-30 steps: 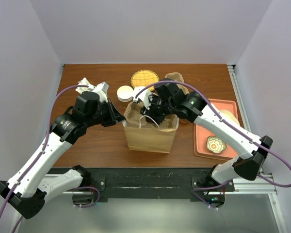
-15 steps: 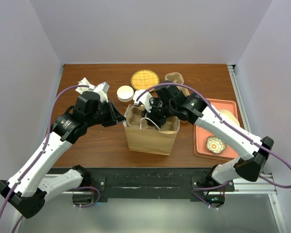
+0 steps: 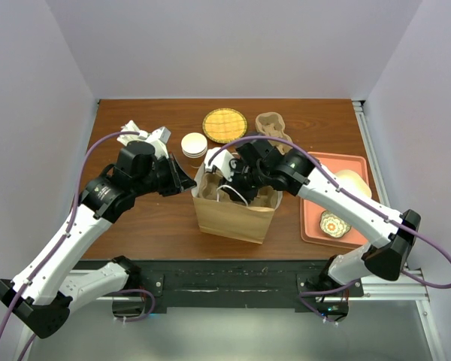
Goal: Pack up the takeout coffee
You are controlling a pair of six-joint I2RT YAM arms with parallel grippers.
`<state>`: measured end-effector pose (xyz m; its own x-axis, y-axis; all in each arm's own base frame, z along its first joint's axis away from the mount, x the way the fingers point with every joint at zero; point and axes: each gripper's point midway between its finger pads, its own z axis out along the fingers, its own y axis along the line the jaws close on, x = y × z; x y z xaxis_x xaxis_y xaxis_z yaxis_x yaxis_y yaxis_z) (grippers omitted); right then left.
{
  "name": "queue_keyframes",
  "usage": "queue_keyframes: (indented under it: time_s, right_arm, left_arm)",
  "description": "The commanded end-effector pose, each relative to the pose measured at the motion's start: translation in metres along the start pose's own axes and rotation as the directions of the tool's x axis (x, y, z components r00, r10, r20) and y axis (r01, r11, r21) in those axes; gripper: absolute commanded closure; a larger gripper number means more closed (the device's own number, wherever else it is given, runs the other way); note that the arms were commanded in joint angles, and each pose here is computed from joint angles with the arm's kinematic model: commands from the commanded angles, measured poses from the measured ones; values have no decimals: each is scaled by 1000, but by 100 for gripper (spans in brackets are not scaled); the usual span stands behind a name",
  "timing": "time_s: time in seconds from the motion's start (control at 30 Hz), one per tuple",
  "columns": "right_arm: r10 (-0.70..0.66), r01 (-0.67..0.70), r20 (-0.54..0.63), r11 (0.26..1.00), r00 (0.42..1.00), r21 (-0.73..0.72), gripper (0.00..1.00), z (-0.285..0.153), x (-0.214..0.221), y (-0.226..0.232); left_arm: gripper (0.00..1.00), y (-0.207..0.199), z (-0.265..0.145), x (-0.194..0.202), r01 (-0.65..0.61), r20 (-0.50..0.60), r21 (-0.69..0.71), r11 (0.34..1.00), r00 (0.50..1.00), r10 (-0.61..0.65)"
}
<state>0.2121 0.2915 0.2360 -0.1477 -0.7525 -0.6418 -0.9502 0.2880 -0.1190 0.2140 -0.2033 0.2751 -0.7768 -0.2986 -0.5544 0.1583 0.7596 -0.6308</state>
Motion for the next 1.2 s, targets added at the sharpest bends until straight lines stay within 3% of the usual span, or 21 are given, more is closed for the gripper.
queue_keyframes:
  time_s: [0.0,0.43,0.77,0.83,0.87,1.0,1.07,1.1,1.17]
  right_arm:
    - [3,-3,-32,1000,999,6,85,2,9,2]
    - [69,-65,-88,997,994,51,81,24,25,-3]
    - [129,-130,42,991,991,27,79,42,10,2]
    - [133,-135,46,990,990,42,73,43,12,1]
    - [131,-133,48,990,990,44,59,43,11,0]
    - [127,-130,53,990,991,51,29,30,0,-3]
    - [130,-136,75,988,989,70,21,12,-16,-9]
    - [142,-148,88,986,986,71,12,6,-22,-10]
    - [159,-170,137,983,978,70,8,-12,-38,-10]
  left_arm:
    - [100,-17,-9,-12,-19,52,70,997,999,15]
    - [100,-16,-12,-9,-18,49,74,997,999,14]
    - [100,-3,-16,1,52,44,30,998,998,-53]
    - [100,-1,-16,3,58,37,24,998,998,-59]
    - [100,0,-16,3,59,39,18,998,997,-60]
    - [100,4,-22,1,62,52,-17,998,997,-61]
    - [100,7,-24,-5,63,74,-44,997,995,-60]
    - [100,9,-25,-4,64,70,-57,996,996,-60]
    - [100,10,-28,-8,62,85,-72,995,995,-56]
